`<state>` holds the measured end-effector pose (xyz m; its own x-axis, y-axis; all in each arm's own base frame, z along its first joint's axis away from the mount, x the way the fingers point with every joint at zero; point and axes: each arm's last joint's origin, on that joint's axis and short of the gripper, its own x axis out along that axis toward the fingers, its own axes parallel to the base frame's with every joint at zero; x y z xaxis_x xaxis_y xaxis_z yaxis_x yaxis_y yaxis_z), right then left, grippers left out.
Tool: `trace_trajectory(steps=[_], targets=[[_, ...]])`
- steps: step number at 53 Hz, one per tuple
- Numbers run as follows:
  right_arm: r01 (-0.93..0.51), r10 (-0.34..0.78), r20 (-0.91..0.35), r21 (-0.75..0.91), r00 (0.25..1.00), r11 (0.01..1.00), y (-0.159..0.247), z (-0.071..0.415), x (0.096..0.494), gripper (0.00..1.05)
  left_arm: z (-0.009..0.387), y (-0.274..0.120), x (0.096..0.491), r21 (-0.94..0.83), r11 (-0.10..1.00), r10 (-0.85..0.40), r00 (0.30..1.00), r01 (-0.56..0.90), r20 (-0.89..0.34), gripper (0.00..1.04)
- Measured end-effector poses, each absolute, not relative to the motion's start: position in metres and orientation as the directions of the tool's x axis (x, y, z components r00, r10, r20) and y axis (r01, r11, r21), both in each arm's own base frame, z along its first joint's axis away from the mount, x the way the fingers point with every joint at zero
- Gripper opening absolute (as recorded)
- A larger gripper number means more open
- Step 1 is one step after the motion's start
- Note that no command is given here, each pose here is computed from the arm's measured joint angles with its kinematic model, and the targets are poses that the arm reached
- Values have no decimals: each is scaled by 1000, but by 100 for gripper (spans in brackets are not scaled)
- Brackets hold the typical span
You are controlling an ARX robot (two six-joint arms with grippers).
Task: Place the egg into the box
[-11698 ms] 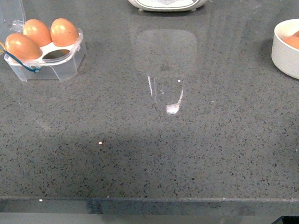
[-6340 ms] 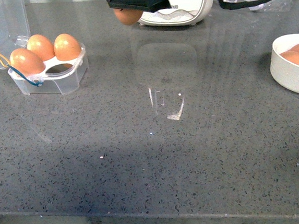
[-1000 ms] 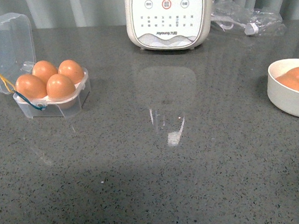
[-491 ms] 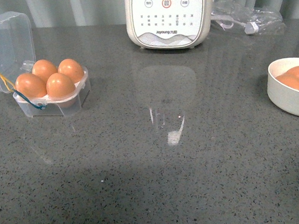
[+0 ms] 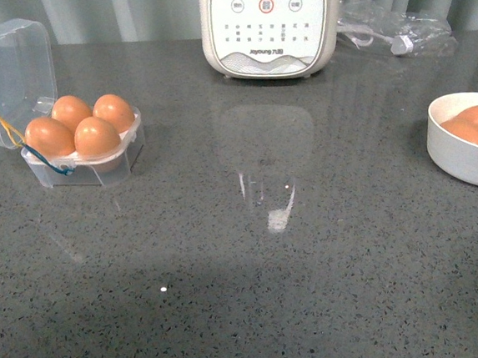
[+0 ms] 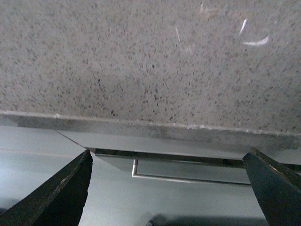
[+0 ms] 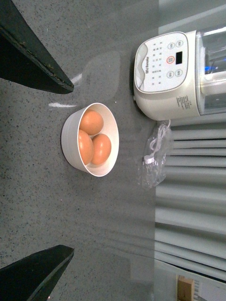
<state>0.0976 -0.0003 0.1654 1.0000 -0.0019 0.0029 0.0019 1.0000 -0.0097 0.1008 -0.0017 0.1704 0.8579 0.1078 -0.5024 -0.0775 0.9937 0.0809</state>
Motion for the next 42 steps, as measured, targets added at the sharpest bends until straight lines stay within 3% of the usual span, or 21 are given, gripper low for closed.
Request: trace_trajectory(steps=[20, 42], targets=[[2, -2, 2, -10, 1000, 1000, 0, 165, 98, 97, 200, 10, 145, 40, 996, 89, 917, -79, -390, 98], [2, -2, 2, -10, 1000, 1000, 0, 165, 98, 97, 213, 55, 241, 214, 942, 316, 893, -257, -319, 98]])
